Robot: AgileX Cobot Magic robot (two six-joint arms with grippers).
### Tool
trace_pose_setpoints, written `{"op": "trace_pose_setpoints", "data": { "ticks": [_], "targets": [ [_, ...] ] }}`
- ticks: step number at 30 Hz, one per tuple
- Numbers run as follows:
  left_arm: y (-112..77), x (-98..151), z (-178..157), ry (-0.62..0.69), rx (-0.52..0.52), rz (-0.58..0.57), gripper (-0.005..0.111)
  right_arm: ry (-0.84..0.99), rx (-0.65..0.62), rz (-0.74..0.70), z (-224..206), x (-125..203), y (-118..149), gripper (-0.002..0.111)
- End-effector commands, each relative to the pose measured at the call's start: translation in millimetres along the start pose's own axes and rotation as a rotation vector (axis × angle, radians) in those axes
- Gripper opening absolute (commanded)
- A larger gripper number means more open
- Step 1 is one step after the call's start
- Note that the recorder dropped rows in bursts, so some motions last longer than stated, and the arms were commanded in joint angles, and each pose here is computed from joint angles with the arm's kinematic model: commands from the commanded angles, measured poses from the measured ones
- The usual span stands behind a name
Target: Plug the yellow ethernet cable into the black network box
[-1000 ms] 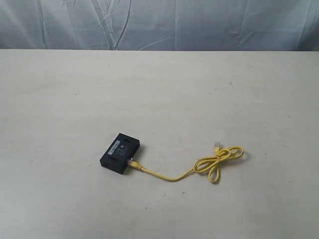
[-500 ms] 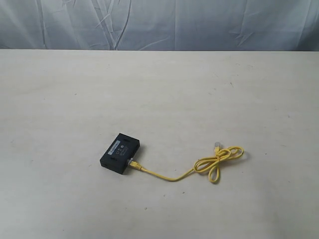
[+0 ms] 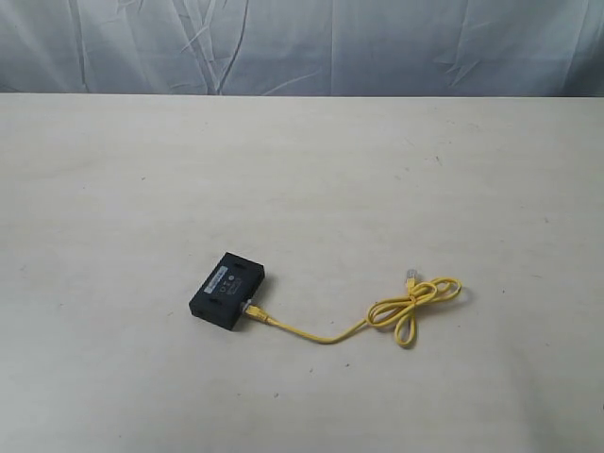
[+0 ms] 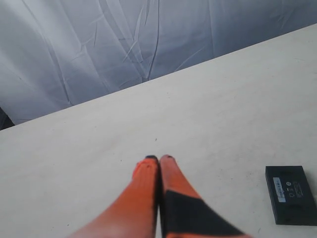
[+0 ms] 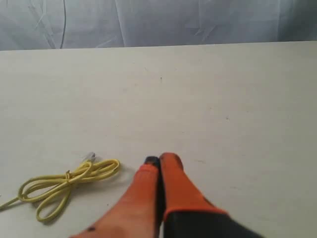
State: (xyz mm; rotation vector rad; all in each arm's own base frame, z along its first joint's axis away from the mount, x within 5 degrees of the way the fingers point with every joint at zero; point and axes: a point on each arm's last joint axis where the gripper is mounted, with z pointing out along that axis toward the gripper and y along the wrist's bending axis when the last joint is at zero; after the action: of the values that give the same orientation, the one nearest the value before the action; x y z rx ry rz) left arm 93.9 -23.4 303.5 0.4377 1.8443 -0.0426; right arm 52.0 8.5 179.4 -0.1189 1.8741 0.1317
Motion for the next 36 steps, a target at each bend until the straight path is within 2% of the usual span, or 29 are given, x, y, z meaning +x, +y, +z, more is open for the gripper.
{"op": "trace_pose_setpoints", "data": {
  "ticks": [1,10,18,36],
  "targets": [
    [-0.2,1.2,-0.2,-0.003,-0.002,-0.009,0.000,-0.026,0.002,0.003,0.0,-0.9,-0.1,0.000],
    [-0.2,1.2,-0.2,-0.003,-0.002,-0.009,0.000,-0.029,0.005,0.004,0.0,-1.1,-0.2,0.000],
    [-0.2,1.2,-0.2,-0.003,-0.002,-0.009,0.000,-0.032,0.102,0.035,-0.2,-1.2,-5.6,0.000],
    [0.2,1.9,-0.2,0.005,-0.007,0.014,0.000,-0.029,0.101,0.035,-0.2,-0.9,-5.5,0.000]
  ]
}}
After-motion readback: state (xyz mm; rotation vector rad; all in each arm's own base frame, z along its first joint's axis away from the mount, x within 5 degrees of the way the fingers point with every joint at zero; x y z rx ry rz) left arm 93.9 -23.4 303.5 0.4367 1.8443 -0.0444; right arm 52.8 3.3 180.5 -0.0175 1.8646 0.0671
